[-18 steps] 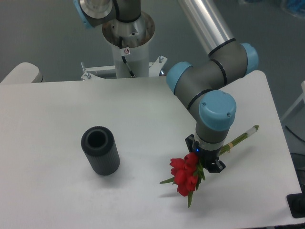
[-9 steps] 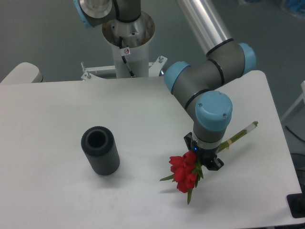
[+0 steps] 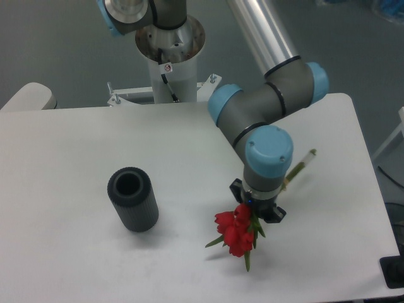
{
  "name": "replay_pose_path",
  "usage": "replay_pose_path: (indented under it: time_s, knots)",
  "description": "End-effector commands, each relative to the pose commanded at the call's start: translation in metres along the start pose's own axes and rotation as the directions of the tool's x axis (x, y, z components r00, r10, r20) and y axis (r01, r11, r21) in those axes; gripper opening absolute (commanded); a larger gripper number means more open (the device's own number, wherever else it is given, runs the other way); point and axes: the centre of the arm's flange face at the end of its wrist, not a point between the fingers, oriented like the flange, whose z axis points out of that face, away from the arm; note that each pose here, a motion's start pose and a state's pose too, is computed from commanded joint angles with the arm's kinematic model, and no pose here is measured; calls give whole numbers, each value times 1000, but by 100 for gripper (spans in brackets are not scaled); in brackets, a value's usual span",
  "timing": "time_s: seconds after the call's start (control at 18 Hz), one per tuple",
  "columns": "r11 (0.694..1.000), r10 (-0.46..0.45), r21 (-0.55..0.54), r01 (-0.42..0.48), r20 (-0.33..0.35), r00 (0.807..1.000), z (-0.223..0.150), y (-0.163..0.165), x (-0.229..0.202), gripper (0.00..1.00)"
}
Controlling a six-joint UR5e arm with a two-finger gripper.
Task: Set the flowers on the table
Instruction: 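Move the held tulips toward the black vase and lower them, then lower the tulips onto the table and open the gripper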
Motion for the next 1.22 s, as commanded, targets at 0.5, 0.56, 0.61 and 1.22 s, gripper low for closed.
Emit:
replay_pose_path:
  time_s: [0.5,0.56,0.61,1.22]
  knots:
    - [992,-129,-1,129,-6,992,27,-14,32,12]
    - [992,-126,7,126,2,992,28,-13,32,17]
    - [993,-120,10,120,5,993,31,-12,34,21]
    - [999,-26,20,26,19,999,50,-6,32,59]
